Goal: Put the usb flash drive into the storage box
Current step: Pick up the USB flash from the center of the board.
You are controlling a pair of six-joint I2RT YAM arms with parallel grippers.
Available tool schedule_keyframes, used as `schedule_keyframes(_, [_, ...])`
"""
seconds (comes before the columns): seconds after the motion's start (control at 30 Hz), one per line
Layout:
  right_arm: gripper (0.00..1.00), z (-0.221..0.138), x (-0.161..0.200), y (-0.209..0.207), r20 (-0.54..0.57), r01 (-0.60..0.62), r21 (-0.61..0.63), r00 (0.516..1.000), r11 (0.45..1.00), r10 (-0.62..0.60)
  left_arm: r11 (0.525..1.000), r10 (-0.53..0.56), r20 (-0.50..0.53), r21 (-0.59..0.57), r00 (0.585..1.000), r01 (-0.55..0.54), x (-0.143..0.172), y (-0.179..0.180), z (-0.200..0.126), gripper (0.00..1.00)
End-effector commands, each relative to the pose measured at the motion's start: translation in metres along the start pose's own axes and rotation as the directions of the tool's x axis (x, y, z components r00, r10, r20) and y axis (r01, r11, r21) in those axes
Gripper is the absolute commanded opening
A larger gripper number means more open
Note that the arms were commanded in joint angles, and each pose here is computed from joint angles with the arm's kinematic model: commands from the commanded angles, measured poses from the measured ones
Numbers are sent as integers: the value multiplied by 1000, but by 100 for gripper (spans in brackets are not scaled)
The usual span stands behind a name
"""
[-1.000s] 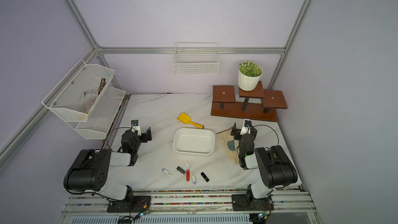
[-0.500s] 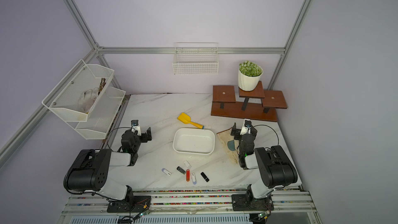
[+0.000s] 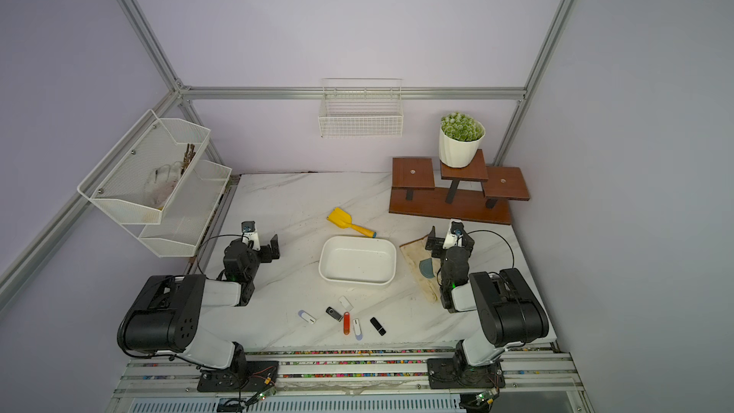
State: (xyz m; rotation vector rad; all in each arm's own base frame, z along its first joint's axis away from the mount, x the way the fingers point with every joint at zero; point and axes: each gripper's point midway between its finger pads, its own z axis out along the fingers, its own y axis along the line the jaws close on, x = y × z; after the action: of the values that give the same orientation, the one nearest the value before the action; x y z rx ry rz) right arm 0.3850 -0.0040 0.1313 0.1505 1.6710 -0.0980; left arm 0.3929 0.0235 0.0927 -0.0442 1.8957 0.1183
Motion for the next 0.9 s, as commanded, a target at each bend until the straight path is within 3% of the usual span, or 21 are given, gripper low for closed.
schedule_keyframes(0.0, [99,3,-3,2,13,7,3,1000,1000,-7,1000,-3,59,-11,998,3,-21,3,5,100])
schedule_keyframes(0.17, [99,-3,-12,4,41,18,1,999,1000,-18,999,-6,76,-46,997,10,-30,9,4,100])
schedule_keyframes(0.3, [99,-12,-58,18,51,62,15,997,998,-62,981,-98,26,-165,995,101,-70,33,-12,100])
schedule_keyframes(0.43, [99,-5,-85,39,-153,47,-62,987,997,-56,965,-237,34,-103,971,239,-98,25,-28,100])
schedule_keyframes(0.53, [99,-6,-88,52,-309,45,-95,948,994,-73,951,-299,-61,-96,952,293,-99,16,-33,100])
schedule_keyframes(0.67, [99,-21,-80,79,-454,20,-171,886,985,-97,955,-295,-157,-81,943,285,-96,-4,-42,100])
schedule_keyframes(0.87, [98,-67,-69,125,-594,29,-284,780,959,-199,955,-278,-233,39,932,294,-89,-39,-59,100])
